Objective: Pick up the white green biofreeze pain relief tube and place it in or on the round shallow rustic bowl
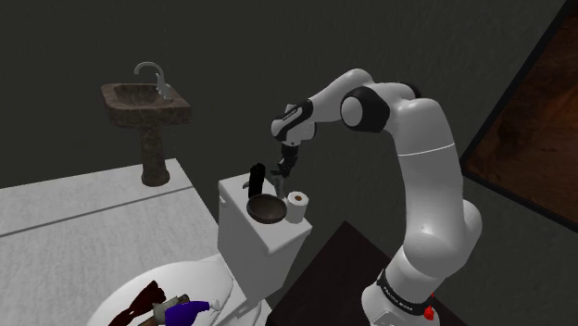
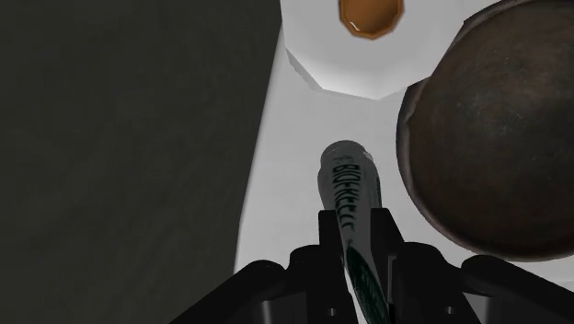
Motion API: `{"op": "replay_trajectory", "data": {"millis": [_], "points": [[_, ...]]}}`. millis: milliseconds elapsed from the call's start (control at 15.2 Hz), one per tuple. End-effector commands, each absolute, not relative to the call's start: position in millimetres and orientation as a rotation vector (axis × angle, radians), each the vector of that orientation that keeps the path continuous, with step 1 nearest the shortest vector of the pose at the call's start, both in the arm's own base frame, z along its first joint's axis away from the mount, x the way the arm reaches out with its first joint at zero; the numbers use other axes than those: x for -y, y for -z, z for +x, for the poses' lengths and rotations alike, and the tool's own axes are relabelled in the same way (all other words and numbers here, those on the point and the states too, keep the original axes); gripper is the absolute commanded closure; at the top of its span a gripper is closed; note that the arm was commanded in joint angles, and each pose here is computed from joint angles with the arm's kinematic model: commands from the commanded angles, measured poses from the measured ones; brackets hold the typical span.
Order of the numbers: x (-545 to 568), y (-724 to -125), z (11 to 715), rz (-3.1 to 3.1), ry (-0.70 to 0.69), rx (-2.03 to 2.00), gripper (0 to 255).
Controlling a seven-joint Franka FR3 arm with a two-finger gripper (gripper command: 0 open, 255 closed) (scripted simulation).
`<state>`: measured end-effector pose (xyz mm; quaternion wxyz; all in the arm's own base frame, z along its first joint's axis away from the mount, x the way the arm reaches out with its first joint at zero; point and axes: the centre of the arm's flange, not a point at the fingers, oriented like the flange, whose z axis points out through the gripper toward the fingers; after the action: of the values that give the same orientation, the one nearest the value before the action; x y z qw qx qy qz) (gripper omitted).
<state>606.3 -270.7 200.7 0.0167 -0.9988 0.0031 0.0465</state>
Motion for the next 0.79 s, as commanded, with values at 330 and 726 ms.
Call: {"op": "replay_trajectory", "data": {"millis": [330, 726], "points": [[271, -238, 606, -3.105, -0.145, -0.010, 255], [271, -269, 606, -3.105, -0.145, -0.010, 255]]}}
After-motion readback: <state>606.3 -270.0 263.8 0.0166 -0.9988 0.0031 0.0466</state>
